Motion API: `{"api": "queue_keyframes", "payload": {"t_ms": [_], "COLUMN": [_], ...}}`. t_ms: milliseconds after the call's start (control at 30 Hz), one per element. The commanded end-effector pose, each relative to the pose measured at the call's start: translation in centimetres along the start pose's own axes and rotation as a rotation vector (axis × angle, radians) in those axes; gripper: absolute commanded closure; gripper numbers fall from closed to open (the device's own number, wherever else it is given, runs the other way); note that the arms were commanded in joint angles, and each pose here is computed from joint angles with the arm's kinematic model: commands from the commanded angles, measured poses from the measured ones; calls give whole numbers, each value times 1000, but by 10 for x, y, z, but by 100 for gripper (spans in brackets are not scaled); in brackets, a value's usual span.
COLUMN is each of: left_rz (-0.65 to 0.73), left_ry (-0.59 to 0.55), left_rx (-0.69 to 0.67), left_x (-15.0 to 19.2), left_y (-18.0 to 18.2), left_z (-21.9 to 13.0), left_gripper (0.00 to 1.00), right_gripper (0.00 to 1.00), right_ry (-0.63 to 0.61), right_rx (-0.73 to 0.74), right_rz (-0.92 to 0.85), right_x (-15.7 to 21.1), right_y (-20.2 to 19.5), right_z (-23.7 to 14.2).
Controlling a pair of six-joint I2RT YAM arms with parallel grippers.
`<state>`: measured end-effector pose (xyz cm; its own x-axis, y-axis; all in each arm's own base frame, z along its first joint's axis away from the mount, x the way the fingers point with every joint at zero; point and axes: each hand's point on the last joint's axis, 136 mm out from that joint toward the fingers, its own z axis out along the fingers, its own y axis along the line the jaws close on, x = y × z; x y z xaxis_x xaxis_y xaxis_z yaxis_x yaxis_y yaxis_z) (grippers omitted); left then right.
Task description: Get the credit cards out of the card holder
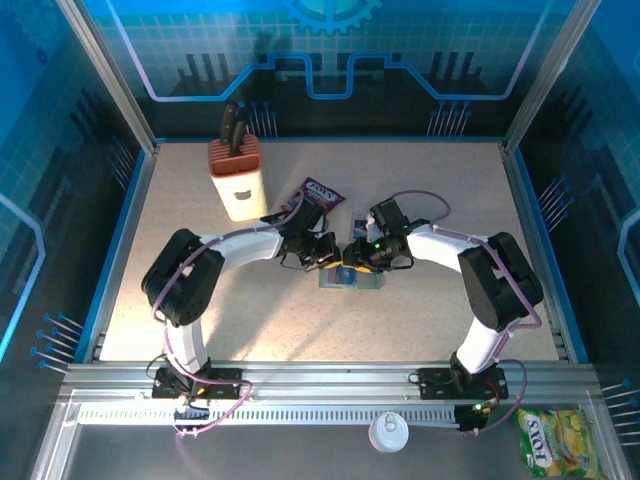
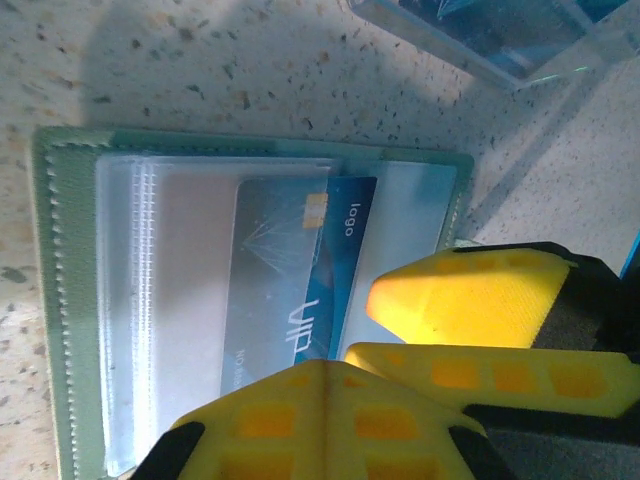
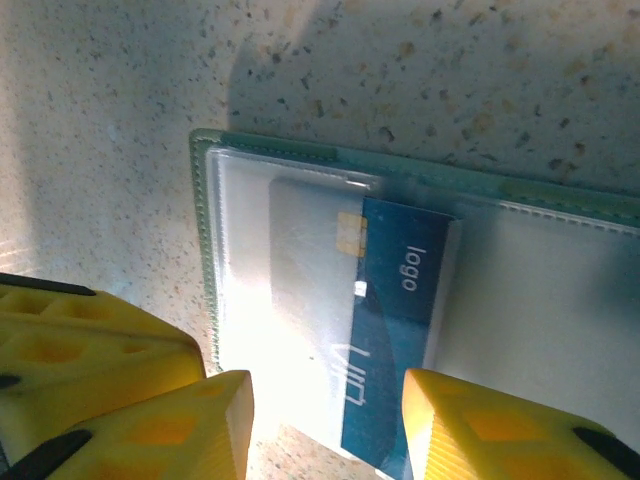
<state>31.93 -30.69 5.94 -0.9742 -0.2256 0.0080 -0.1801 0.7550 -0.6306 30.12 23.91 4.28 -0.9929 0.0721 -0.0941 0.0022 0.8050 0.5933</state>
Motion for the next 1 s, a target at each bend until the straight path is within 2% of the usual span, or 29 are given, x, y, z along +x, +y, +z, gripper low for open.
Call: {"api": "queue_keyframes", "payload": {"t_ms": [0, 433, 967], "left_rz": [-12, -51, -98], "left_ry": [64, 76, 89], "left_rx": [-43, -111, -144], "left_x": [9, 10, 12], "left_y": [12, 36, 57], "left_z": [11, 15, 18], "left_gripper": [100, 100, 100], "right_gripper": [55, 56, 56], "right_ry": [-9, 11, 35], "right_rx": [-18, -54, -13], "right_rz": [12, 63, 104], "right_x": [0, 4, 14], "right_y": [1, -11, -39], "right_z": [-4, 6, 15]}}
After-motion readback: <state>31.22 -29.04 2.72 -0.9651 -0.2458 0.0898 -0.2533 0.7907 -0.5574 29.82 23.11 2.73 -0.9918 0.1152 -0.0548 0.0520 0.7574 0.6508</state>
